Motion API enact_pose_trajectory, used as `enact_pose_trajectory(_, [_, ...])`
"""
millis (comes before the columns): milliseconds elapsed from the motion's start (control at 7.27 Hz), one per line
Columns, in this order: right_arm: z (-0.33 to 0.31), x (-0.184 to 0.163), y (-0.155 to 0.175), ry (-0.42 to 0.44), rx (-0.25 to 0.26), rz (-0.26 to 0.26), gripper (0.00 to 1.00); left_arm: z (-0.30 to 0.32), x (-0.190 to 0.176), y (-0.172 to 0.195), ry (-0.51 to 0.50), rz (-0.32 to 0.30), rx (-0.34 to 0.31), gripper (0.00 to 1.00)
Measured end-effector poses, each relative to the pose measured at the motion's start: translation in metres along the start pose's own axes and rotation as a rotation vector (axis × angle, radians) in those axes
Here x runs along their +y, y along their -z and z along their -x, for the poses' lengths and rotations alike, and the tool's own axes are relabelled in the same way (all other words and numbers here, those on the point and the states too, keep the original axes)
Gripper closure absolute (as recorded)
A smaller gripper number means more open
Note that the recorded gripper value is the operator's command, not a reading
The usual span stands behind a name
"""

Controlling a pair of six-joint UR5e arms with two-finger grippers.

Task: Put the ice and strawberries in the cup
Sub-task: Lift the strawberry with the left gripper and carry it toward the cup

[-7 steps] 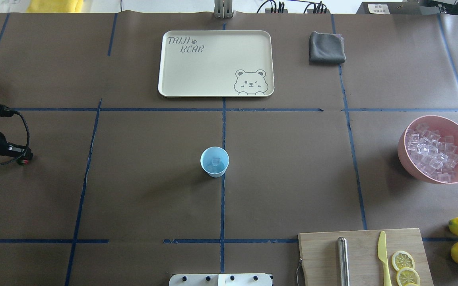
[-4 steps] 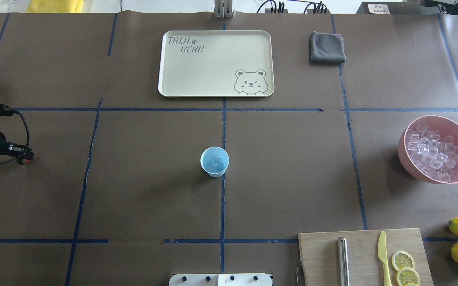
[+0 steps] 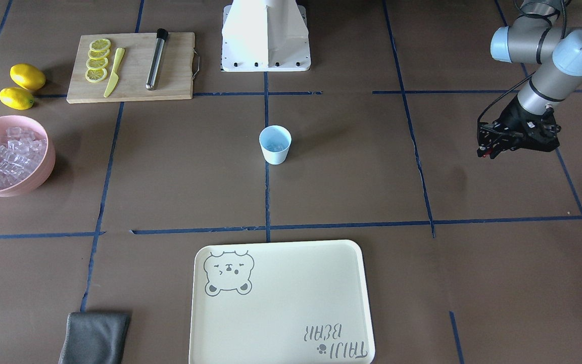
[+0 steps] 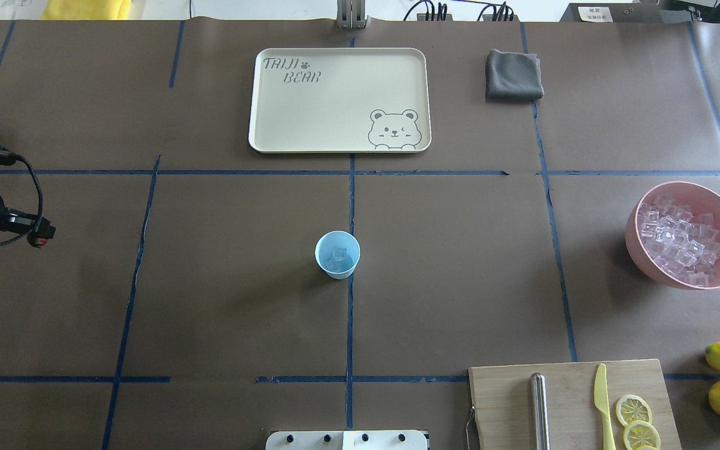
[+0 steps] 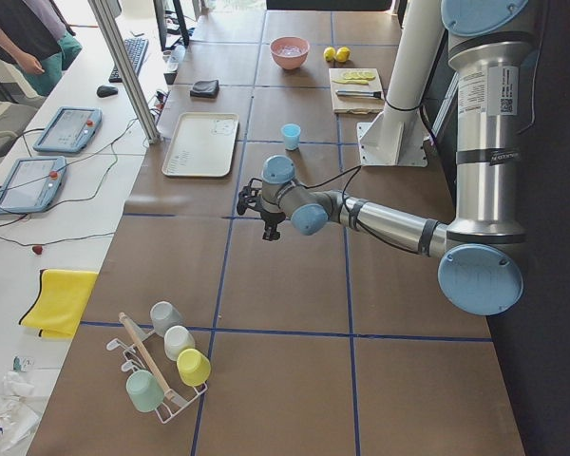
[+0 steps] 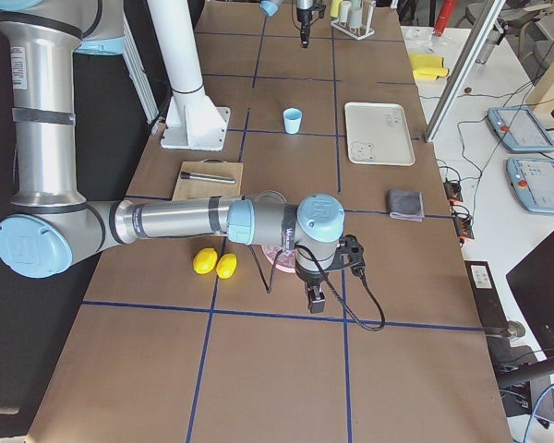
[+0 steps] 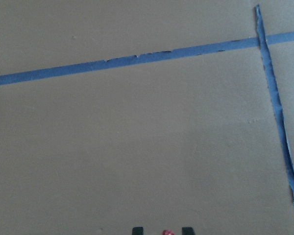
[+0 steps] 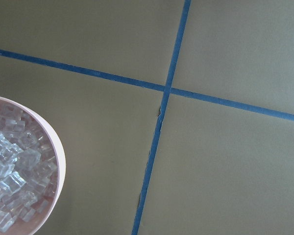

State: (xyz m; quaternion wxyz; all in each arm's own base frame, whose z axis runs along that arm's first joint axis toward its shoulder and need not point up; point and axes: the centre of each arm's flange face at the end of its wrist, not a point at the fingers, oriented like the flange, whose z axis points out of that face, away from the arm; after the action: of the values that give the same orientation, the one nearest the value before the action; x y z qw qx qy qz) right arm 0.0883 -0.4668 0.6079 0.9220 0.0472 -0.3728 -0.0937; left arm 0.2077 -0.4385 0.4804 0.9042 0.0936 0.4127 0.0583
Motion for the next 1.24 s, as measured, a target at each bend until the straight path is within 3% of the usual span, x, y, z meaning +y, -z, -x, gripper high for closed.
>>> enact_pose_trajectory(413, [-0.003,0.002,0.001,-0.006,0.000,-0.002,0.00,-0.093,-0.012,0.119,-0.029,0.062,-0.052,1.00])
enact_pose_trajectory(688, [-0.005,0.006,0.001,-0.013,0.001,-0.002,0.00,-0.155,-0.030,0.162,-0.012,0.075,-0.059,1.00])
enact_pose_trajectory(963, [-0.009,0.012,-0.002,-0.017,-0.001,0.004,0.00,-0.220,-0.031,0.151,0.027,0.086,-0.058,1.00])
enact_pose_trajectory(1238, [-0.017,0.021,-0.002,-0.022,-0.001,0.002,0.00,-0.302,-0.037,0.117,0.086,0.084,-0.069,1.00])
